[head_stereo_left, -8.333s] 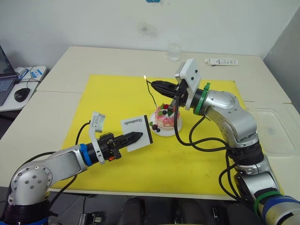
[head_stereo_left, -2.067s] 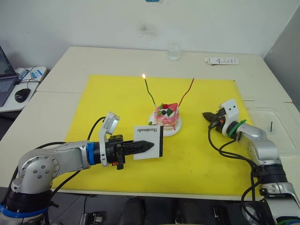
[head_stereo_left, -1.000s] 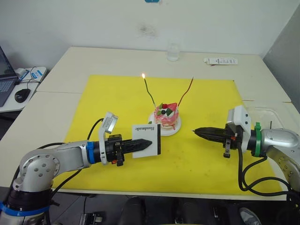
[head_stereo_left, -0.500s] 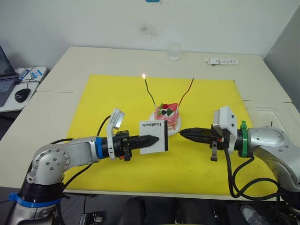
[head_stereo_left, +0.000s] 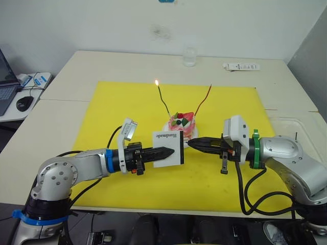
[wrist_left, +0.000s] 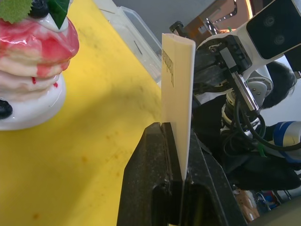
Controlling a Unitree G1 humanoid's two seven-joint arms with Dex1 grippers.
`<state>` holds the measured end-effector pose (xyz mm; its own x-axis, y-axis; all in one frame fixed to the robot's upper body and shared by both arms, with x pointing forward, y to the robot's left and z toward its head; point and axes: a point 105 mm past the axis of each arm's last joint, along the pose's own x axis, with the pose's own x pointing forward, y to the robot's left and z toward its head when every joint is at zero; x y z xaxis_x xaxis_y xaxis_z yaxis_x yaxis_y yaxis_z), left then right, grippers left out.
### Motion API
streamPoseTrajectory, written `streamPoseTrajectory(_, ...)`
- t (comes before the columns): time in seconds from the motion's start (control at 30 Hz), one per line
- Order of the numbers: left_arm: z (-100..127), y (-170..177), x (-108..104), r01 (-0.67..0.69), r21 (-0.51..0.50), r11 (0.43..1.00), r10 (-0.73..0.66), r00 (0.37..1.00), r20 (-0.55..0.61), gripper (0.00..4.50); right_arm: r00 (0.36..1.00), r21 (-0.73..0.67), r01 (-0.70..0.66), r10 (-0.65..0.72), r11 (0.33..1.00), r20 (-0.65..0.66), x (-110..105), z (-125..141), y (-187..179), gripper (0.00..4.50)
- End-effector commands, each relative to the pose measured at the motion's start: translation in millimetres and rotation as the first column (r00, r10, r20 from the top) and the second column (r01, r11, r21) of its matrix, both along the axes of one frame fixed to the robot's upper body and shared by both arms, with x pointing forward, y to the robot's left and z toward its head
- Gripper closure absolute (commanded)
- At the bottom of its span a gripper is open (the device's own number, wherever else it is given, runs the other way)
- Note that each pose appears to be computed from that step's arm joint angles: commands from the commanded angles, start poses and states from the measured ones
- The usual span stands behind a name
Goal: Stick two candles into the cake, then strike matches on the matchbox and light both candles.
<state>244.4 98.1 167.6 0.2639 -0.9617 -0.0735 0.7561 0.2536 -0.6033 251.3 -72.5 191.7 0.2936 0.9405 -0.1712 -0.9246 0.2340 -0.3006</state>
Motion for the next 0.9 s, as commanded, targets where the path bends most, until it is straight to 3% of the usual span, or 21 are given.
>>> streamPoseTrajectory(0.03,7,-1,-1,0.01,-0.005,1.0,-0.01,1.0,0.027,4.5,0.999,0.009,-0.008,0.007,1.0,0.043,1,8,2,4.43)
streamPoseTrajectory(0.9,8,1,-4,0.011,-0.008,1.0,-0.011,0.999,0.03,4.5,0.998,-0.004,-0.027,0.027,1.0,0.061,6,15,15,4.43)
